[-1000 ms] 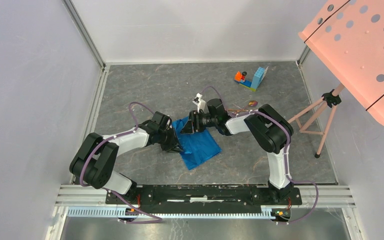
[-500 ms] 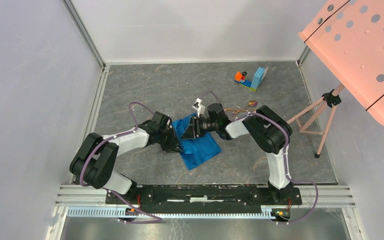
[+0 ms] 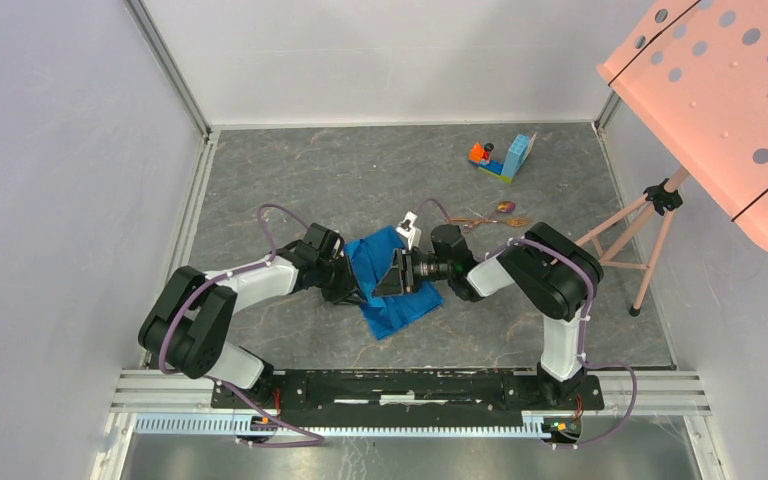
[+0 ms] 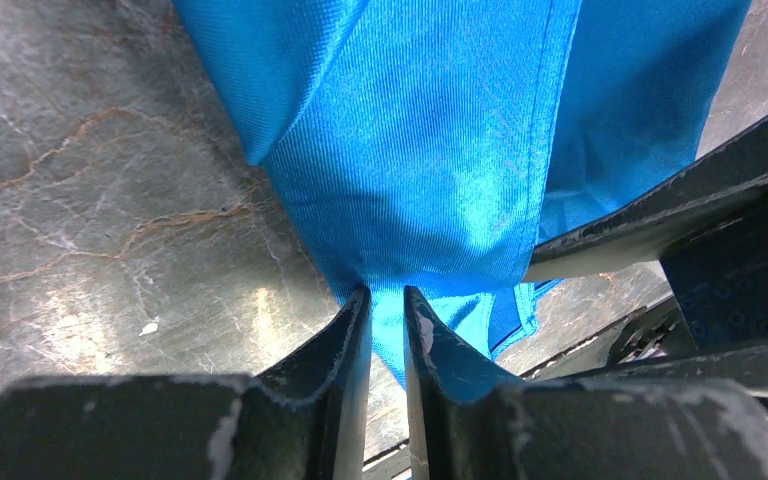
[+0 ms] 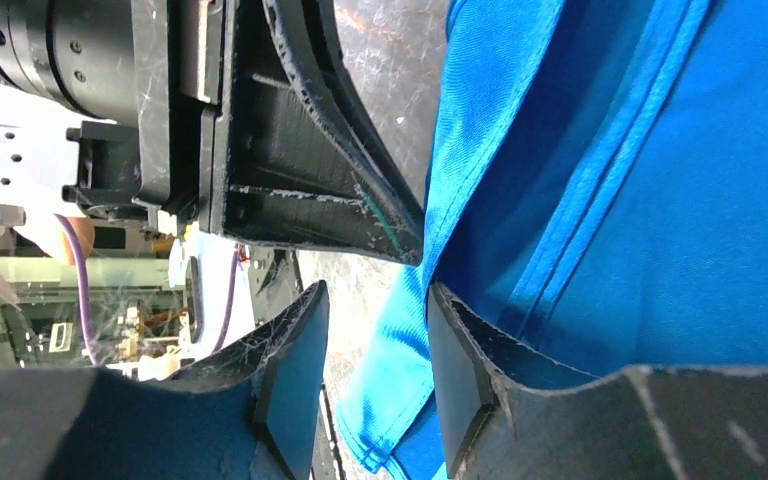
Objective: Fold the napkin into a case and place the utensils inside
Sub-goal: Smooth out the 2/3-rectangle-folded napkin at the center of the board.
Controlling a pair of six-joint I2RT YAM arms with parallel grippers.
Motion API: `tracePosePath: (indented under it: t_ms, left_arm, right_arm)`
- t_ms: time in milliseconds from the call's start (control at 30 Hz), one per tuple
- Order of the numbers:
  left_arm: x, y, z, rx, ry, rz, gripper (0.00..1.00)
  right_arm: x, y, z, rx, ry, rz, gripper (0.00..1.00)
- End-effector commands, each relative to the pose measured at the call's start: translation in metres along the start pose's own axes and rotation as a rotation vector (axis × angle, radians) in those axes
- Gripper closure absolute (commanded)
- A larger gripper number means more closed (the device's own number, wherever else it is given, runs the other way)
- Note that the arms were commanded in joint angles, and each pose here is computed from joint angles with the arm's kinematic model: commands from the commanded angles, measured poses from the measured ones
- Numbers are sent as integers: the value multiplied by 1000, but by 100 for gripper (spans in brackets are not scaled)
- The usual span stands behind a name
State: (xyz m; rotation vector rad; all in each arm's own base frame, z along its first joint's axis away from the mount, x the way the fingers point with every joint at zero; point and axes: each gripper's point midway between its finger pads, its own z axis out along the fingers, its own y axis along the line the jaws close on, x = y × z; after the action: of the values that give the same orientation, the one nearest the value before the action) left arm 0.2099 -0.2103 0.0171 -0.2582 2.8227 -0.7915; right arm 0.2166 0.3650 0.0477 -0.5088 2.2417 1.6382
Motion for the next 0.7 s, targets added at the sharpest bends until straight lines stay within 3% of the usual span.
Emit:
tracePosePath:
  t_ms: [0,667]
  left_arm:
    - [-7,-3,-2,3,-42,-8,75]
    - [-15,-23,-40,41,-108,34,74]
  right_arm:
    - [0,25,-1,-85,-22,-45,54]
    - [24,7,-5,-24,4,-39,68]
